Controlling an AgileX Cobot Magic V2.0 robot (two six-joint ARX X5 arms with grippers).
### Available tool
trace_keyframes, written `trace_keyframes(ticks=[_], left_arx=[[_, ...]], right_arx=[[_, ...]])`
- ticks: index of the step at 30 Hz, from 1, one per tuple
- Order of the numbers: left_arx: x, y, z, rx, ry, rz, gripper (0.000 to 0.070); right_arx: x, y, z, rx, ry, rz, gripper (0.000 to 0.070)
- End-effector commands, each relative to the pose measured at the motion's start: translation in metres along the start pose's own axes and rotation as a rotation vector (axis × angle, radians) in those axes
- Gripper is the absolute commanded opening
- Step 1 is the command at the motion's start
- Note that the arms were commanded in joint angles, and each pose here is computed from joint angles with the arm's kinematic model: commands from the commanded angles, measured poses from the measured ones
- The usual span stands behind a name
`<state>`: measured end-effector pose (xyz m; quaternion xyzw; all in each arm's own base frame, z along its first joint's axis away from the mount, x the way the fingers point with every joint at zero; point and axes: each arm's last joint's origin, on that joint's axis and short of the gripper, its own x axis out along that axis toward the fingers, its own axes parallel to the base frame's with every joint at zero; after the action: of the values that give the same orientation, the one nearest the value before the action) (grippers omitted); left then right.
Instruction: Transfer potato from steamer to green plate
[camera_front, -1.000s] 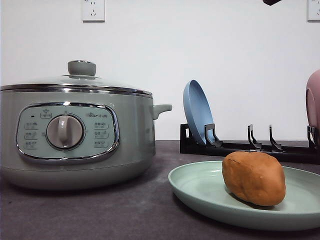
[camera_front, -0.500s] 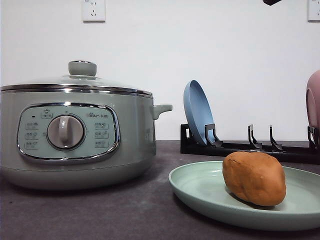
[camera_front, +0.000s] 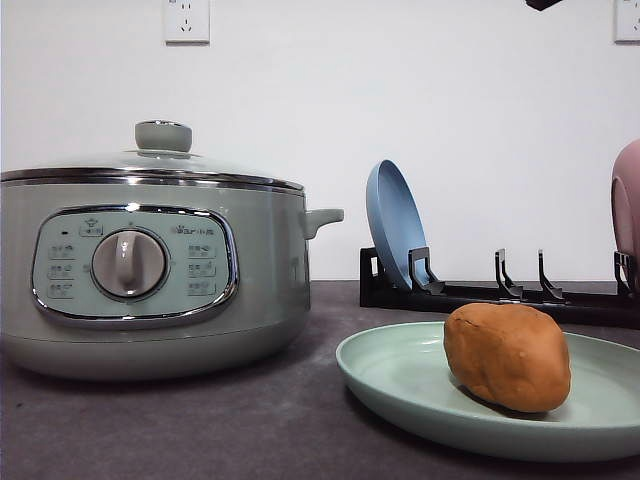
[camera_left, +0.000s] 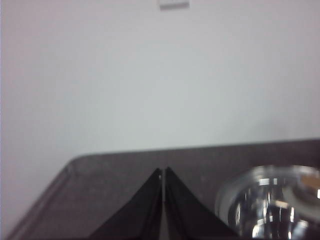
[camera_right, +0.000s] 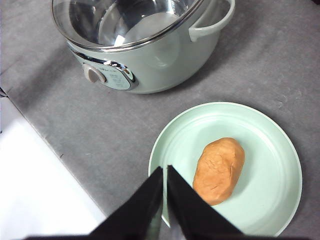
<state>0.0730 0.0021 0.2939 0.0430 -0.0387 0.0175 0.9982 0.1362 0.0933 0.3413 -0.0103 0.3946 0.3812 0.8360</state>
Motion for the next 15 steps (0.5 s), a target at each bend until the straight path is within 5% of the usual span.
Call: trace_keyframes(ticks=[1,15], left_arx=[[-0.002,0.0,-0.008,-0.02,-0.014,0.008,0.0],[0.004,-0.008,-0.096,-0.108,0.132,0.002,0.0]], right_arx=[[-0.003,0.002,0.005,-0.012,-0.021,0.005,0.0],[-0.003,0.002,0.005,-0.012,-0.021,0.005,0.0]])
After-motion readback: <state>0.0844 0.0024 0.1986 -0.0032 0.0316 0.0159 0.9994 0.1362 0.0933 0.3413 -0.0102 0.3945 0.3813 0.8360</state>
